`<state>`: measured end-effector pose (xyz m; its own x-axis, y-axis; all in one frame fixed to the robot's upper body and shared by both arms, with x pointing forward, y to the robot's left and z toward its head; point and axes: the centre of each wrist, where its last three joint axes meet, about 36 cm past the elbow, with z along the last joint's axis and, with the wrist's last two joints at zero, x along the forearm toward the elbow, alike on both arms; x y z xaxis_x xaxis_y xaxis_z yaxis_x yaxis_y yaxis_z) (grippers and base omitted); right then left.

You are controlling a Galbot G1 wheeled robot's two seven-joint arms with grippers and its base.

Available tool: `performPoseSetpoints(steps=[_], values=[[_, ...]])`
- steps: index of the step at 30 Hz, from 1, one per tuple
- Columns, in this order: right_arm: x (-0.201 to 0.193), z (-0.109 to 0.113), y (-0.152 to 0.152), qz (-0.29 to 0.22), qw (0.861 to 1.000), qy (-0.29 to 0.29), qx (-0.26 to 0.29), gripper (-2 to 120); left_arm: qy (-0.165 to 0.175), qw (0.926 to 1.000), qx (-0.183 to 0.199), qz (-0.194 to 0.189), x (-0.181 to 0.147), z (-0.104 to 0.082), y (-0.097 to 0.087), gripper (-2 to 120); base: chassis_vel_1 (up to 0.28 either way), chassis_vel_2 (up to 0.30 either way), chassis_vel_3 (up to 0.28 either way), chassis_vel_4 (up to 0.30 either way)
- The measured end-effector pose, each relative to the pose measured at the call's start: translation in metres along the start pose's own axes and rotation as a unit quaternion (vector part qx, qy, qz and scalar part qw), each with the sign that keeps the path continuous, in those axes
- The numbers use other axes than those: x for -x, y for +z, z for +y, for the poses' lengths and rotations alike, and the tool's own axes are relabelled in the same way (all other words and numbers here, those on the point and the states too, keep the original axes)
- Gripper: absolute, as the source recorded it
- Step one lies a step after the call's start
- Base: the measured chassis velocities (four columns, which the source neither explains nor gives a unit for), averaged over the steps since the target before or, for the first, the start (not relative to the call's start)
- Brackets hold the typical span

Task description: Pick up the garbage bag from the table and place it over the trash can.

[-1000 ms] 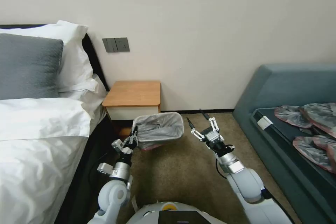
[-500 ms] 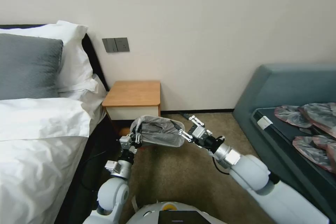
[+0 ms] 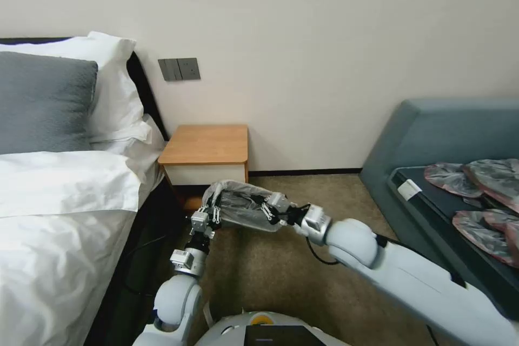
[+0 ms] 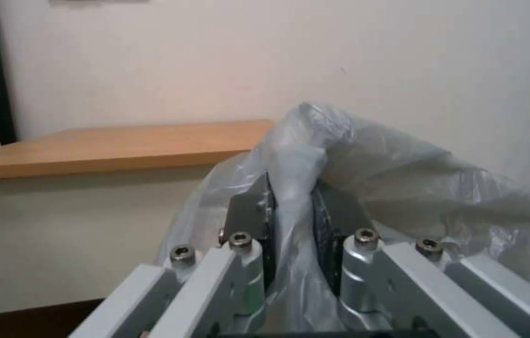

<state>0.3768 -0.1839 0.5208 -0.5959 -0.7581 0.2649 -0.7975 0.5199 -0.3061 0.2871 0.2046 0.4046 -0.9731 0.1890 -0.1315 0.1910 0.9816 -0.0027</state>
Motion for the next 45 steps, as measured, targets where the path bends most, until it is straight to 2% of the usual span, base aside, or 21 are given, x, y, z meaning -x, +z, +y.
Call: performPoseSetpoints(steps=[7, 21, 34, 40, 45], values=[[0.029, -0.008, 0.009, 0.03, 0.999, -0.012, -0.005, 0, 0.001, 1.0, 0.007, -0.002, 0.0, -0.001, 0.0, 11, 0.0, 0.0, 0.0, 0.0], [0.093, 0.002, 0.026, 0.079, 0.994, -0.067, -0.03, 0, 0.007, 0.9994, 0.031, -0.01, -0.002, -0.003, 0.001, 11, 0.0, 0.0, 0.0, 0.0], [0.159, -0.015, 0.05, 0.105, 0.989, -0.066, -0.08, 0, 0.012, 0.9986, 0.044, -0.026, -0.008, -0.006, -0.011, 11, 0.0, 0.0, 0.0, 0.0], [0.155, -0.01, 0.05, 0.097, 0.99, -0.071, -0.079, 0, 0.005, 0.9987, 0.045, -0.023, -0.008, -0.005, -0.01, 11, 0.0, 0.0, 0.0, 0.0], [0.118, -0.005, 0.043, 0.063, 0.993, -0.066, -0.072, 0, -0.015, 0.9994, 0.032, -0.001, -0.006, -0.005, -0.009, 10, 0.0, 0.0, 0.0, 0.0]])
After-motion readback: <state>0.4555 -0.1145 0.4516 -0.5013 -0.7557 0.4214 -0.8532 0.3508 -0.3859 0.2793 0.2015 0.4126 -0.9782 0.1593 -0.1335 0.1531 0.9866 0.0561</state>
